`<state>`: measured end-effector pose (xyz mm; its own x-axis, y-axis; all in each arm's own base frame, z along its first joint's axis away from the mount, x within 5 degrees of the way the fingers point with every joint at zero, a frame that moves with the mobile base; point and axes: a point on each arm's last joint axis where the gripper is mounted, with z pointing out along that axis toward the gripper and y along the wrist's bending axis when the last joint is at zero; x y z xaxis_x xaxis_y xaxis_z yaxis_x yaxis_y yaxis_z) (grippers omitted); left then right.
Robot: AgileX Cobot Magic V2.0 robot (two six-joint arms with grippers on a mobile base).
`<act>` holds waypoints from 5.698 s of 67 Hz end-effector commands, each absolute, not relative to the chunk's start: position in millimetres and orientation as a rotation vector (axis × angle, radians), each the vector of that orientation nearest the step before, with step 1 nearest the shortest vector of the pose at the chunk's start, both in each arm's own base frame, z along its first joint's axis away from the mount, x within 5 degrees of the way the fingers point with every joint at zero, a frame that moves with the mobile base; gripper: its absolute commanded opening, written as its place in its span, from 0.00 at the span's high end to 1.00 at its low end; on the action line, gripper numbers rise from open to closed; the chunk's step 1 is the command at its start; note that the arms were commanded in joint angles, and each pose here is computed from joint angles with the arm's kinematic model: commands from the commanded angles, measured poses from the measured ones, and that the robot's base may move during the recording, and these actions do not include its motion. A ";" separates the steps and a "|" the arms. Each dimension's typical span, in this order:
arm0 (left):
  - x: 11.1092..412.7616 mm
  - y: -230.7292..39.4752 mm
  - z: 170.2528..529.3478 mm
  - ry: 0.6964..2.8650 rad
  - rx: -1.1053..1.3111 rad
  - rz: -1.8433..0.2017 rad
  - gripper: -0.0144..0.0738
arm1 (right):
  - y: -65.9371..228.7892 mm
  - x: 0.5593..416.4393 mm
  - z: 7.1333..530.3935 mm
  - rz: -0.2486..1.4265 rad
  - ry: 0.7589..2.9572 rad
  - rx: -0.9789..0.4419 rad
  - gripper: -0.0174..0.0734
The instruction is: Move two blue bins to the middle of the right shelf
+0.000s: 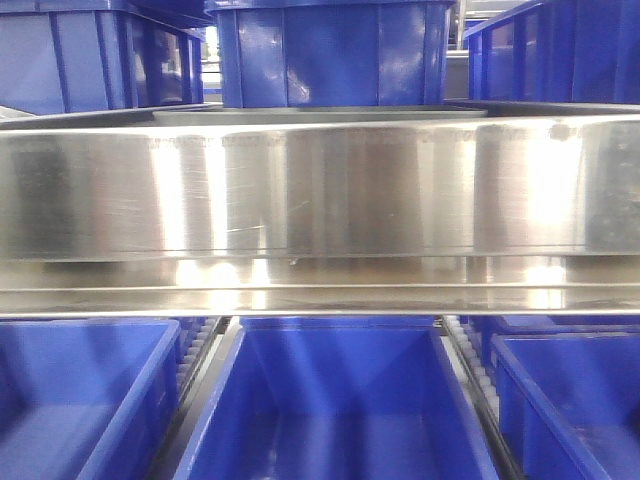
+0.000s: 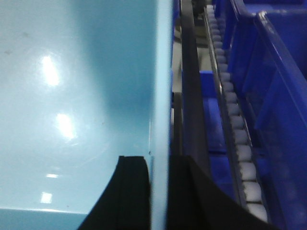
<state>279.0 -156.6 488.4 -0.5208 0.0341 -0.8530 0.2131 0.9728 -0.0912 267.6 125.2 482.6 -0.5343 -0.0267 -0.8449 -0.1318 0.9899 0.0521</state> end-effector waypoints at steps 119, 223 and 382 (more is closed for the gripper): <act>277.9 -151.1 505.9 1.985 0.120 -0.213 0.96 | 126.4 268.0 502.9 0.245 1.963 -0.045 0.99; 278.2 -151.7 507.1 1.972 0.123 -0.220 0.96 | 126.6 268.0 503.2 0.247 1.960 -0.044 0.99; 278.2 -151.7 507.1 1.972 0.123 -0.220 0.96 | 126.6 268.0 503.2 0.247 1.960 -0.044 0.99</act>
<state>282.0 -152.4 492.6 -0.4768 0.0116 -0.8789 0.1623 0.9839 -0.0751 271.9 128.9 483.8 -0.5144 0.0706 -0.8547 -0.1037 0.9842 0.1437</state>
